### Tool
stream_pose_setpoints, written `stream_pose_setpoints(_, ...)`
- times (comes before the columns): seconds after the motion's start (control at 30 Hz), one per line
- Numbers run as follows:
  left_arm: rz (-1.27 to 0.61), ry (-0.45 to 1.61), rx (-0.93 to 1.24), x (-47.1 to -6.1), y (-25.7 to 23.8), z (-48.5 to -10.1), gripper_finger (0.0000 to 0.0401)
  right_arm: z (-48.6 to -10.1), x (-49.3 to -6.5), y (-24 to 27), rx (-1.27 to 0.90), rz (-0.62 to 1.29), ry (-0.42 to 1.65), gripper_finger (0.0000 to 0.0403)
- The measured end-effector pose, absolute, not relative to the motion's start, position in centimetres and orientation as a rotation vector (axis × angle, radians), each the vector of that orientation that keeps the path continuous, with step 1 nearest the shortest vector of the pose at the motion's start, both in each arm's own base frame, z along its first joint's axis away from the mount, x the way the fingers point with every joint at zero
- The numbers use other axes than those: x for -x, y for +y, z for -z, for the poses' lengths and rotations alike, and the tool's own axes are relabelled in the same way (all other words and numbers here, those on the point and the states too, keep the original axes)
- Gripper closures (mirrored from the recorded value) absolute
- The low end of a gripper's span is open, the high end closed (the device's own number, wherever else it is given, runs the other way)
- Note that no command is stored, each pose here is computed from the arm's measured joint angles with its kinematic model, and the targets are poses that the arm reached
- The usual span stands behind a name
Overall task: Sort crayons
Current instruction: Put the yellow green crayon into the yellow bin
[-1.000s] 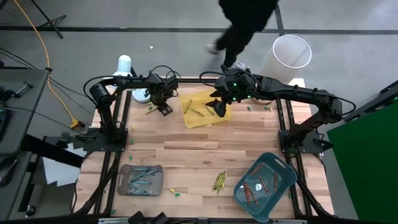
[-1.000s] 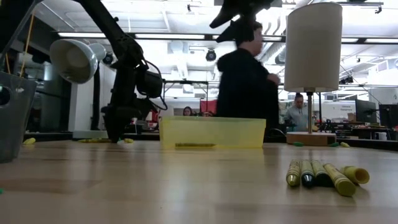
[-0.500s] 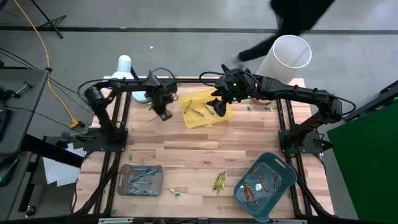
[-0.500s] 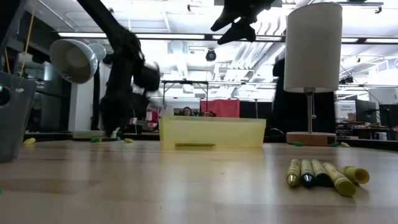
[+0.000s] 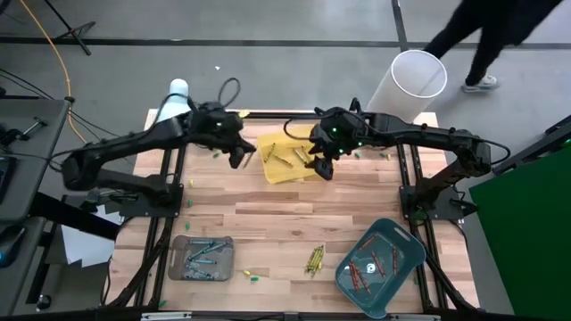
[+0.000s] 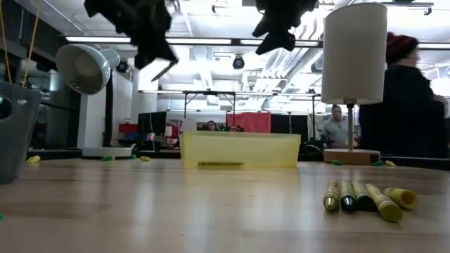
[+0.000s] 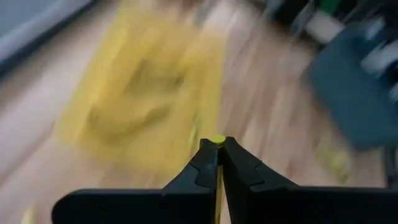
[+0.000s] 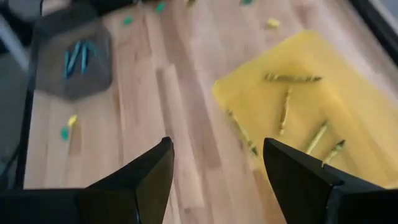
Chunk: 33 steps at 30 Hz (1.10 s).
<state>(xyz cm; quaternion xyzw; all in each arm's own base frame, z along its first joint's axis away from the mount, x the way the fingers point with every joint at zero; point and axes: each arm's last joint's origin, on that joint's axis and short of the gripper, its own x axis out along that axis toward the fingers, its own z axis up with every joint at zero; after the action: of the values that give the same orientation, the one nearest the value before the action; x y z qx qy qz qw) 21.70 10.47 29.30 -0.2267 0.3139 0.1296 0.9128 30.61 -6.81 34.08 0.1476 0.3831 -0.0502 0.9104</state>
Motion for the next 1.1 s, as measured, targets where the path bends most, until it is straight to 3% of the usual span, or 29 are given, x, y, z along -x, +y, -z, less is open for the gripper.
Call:
stream_pose_setpoints(0.23, -0.19, 0.183, 0.485, -21.3, 8.5, -32.3, 0.0401, -33.4, -29.9, -6.4, -0.268, 0.077, 0.9, 0.0165)
stream_pose_setpoints(0.4, -0.182, 0.102, 0.494, -21.3, 8.5, -31.5, 0.0401, -33.3, -28.2, -6.8, -0.28, 0.095, 0.981, 0.0178)
stream_pose_setpoints(0.57, -0.19, 0.113, 0.521, -21.3, 8.5, -30.6, 0.0401, -32.2, -24.9, -6.7, -0.36, 0.164, 0.899, 0.0192)
stream_pose_setpoints(0.73, -0.184, 0.062, 0.497, -21.4, 8.6, -31.1, 0.0401, -29.0, -21.3, -5.8, -0.566, 0.249, 0.7, 0.0198)
stream_pose_setpoints(0.9, -0.16, -0.014, 0.459, -22.1, 8.9, -31.5, 0.0401, -26.1, -20.5, -4.9, -0.782, 0.22, 0.358, 0.0199)
stream_pose_setpoints(1.1, -0.073, -0.066, 0.417, -24.3, 9.6, -30.7, 0.0401, -25.6, -22.1, -4.5, -0.694, 0.13, -0.026, 0.0199)
